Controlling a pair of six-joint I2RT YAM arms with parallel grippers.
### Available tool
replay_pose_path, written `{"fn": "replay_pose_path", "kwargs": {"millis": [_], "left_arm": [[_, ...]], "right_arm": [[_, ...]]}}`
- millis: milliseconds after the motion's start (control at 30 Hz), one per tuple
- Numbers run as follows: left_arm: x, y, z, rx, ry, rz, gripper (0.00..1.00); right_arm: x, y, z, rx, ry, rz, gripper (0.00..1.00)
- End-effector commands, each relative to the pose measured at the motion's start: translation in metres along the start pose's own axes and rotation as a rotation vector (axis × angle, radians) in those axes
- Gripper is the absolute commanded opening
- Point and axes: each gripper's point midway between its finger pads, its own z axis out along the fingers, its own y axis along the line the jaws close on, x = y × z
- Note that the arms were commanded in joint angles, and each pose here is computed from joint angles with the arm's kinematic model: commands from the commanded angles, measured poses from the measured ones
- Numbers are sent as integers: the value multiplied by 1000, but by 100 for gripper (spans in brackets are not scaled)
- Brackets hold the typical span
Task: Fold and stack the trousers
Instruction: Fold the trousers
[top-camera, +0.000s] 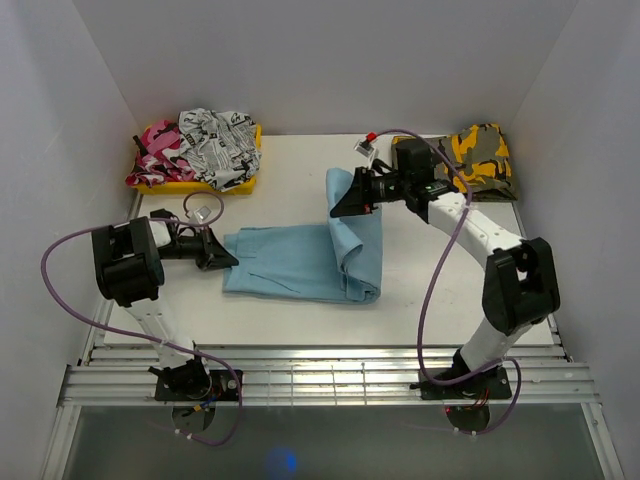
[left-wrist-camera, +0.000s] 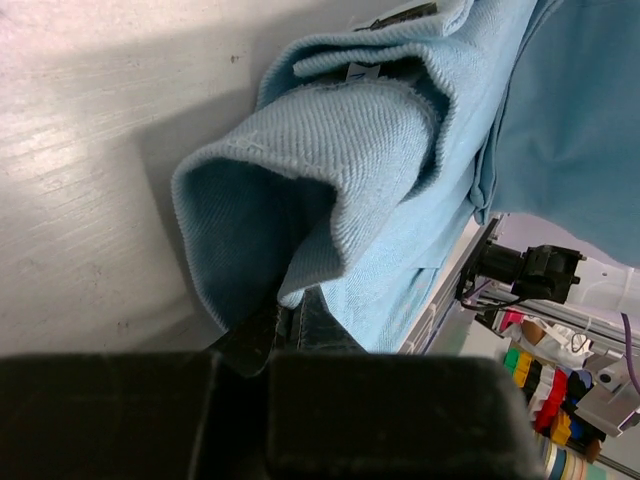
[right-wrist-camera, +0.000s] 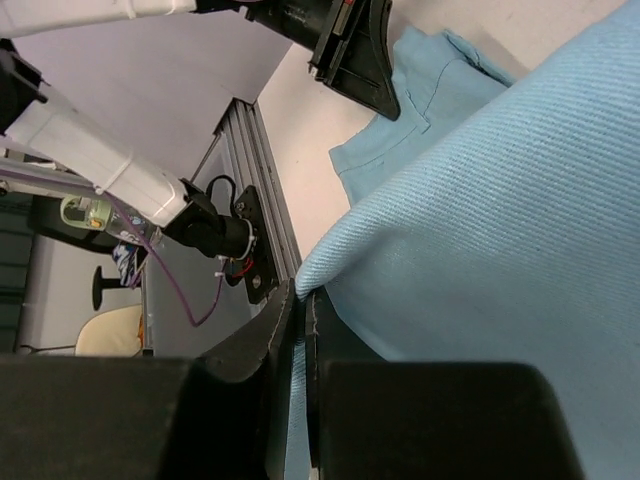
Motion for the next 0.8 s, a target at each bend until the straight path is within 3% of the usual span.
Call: {"fn": "replay_pose_path", "kwargs": {"millis": [0,300,767], "left_arm": [[-6,-5,6,10,-10,42,0],[-4,-9,9,31,-14,31,0],[5,-4,17,74,-3,-17,0]], "right_arm": [[-32,22,30,-58,-47,-68,8],[-11,36,107,-129,55,-74,8],[18,14,195,-165,119,-11,8]]}}
